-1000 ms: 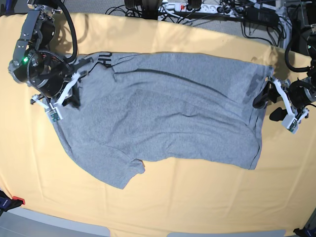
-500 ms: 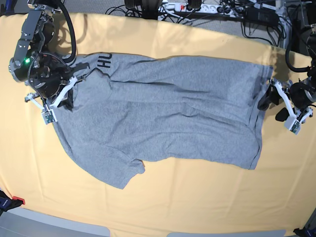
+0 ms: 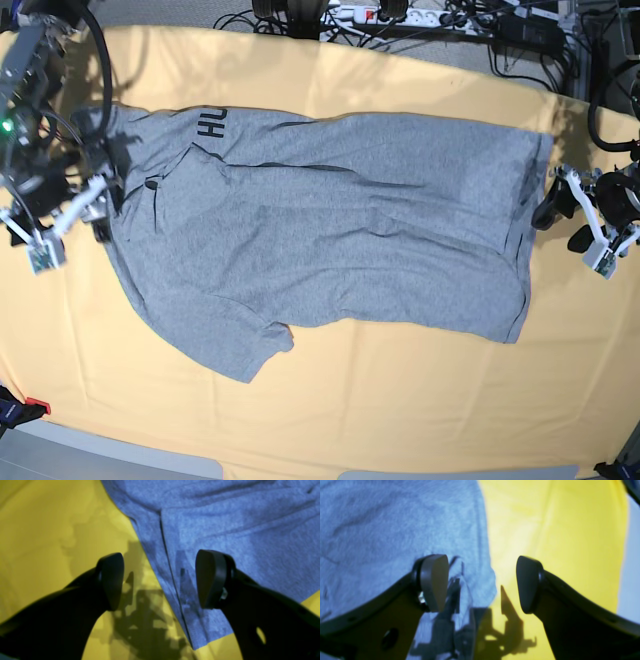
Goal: Layout the t-shirt on the table in an organized manner, then fold the t-shirt properly
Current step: 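Regrasp the shoulder corner with the left gripper, holding with the right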
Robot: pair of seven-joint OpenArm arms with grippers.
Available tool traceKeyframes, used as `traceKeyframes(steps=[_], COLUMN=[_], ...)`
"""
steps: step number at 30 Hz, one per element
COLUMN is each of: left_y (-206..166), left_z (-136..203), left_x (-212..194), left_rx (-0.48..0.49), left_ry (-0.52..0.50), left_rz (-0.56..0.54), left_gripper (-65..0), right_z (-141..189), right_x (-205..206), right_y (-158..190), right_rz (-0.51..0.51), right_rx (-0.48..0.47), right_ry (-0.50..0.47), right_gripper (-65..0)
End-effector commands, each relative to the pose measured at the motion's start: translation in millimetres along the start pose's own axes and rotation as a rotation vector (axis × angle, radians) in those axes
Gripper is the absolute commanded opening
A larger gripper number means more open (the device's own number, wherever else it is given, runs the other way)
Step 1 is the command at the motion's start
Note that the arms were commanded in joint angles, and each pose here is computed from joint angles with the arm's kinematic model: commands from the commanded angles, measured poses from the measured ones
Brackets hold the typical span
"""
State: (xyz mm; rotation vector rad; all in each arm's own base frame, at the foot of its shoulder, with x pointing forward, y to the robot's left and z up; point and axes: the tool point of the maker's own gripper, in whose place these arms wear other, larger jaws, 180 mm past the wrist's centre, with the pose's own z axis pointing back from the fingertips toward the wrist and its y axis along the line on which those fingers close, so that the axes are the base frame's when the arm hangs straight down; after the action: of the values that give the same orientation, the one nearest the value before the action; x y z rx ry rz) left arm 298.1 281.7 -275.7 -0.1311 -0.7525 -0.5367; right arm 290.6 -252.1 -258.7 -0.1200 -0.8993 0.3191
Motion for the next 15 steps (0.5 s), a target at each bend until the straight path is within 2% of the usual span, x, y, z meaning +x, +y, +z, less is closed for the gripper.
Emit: traceKeyframes(steps=[1, 6, 10, 15], left_y=[7.7, 6.7, 6.7, 6.0], left_z=[8.3, 8.3, 8.3, 8.3], left_x=[14.7, 15.4, 14.8, 15.3], left_rx=[0.02, 0.014, 0.014, 0.01], left_ry=[-0.036, -0.04, -0.036, -0.039], left_rz=[-0.023, -0.019, -0.019, -0.017], left_gripper=[-20.1, -20.1, -20.1, -20.1], right_z=[9.9, 35.4, 54.3, 65.5], right_x=[-0.9, -56.3, -90.4, -113.7], right_y=[-4.2, -0.8, -6.1, 7.3], right_rz=[0.003, -0.124, -0.164, -0.192], right_rx=[-0.006, 0.051, 0.03, 0.078], right_ry=[-0.009, 0.114, 0.192, 0.228], right_gripper=[-21.8, -21.8, -21.8, -21.8])
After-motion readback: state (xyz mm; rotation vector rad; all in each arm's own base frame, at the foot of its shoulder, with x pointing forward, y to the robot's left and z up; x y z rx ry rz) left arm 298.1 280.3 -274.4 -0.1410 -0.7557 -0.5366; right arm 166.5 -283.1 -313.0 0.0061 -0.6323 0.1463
